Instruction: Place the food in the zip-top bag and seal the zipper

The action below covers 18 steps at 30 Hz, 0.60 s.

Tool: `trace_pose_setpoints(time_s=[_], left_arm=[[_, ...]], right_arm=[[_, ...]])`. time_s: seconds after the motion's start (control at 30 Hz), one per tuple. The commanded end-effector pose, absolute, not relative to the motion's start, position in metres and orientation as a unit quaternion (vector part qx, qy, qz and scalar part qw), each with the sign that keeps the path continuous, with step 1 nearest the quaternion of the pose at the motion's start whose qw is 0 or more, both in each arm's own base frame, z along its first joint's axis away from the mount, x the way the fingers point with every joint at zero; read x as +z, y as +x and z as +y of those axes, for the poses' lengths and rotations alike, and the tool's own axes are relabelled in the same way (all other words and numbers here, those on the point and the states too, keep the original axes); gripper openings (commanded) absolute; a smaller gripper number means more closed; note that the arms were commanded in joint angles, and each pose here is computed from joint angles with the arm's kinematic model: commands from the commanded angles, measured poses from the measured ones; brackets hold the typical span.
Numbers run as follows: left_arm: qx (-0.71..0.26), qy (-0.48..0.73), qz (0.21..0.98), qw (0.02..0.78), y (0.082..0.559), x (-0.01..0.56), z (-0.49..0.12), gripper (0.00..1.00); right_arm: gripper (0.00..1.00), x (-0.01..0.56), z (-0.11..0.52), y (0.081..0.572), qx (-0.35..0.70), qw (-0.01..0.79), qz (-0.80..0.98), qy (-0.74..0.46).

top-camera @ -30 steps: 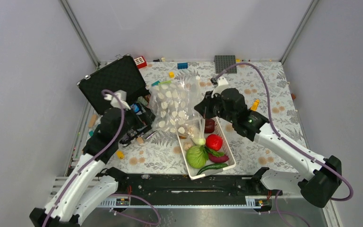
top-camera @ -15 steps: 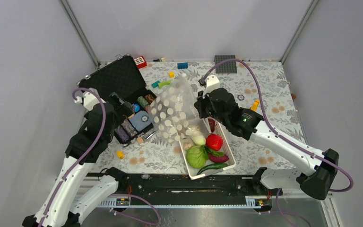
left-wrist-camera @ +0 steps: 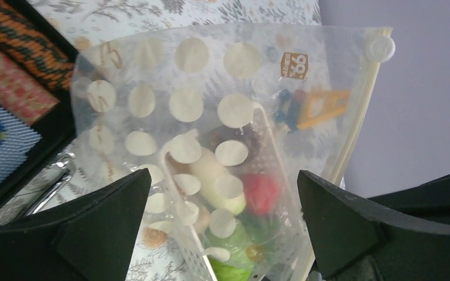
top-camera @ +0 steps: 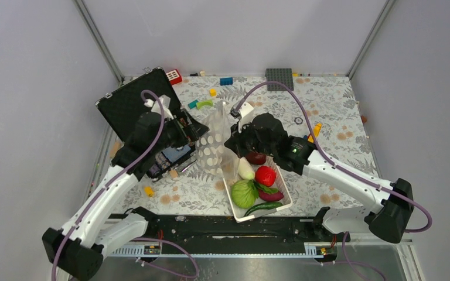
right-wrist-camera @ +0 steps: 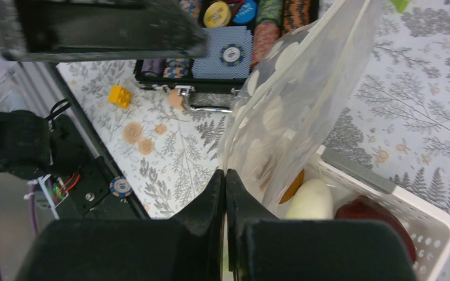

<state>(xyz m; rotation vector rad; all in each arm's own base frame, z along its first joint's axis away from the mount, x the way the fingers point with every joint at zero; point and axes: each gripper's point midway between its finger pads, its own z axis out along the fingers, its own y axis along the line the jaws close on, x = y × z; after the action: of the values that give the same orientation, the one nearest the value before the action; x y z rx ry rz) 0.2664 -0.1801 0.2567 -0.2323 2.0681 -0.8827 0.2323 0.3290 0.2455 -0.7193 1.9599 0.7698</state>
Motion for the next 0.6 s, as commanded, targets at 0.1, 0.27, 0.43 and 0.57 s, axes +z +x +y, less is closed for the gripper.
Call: trace_pose_setpoints(time_s=[0.1,0.27,0.43,0.57], left_arm=[[-0.429,-0.03,0.797,0.424,0.272,0.292,-0.227,0.99],[-0.418,-0.013,0.8,0.431,0.269,0.291,-0.24,0.99],[-0.406,-0.006,0.807,0.429,0.265,0.284,-0.241,0.99],[-0.392,-0.004,0.811,0.435,0.265,0.279,-0.238,0.95]], right_arm=[[0.0,0.243,0.351,0.216,0.348,0.424,0.761,-0.347],[0.0,0.239,0.355,0.216,0.345,0.416,0.765,-0.35],[0.0,0.239,0.356,0.217,0.344,0.416,0.766,-0.35],[0.0,0.242,0.357,0.217,0.348,0.416,0.764,-0.349]])
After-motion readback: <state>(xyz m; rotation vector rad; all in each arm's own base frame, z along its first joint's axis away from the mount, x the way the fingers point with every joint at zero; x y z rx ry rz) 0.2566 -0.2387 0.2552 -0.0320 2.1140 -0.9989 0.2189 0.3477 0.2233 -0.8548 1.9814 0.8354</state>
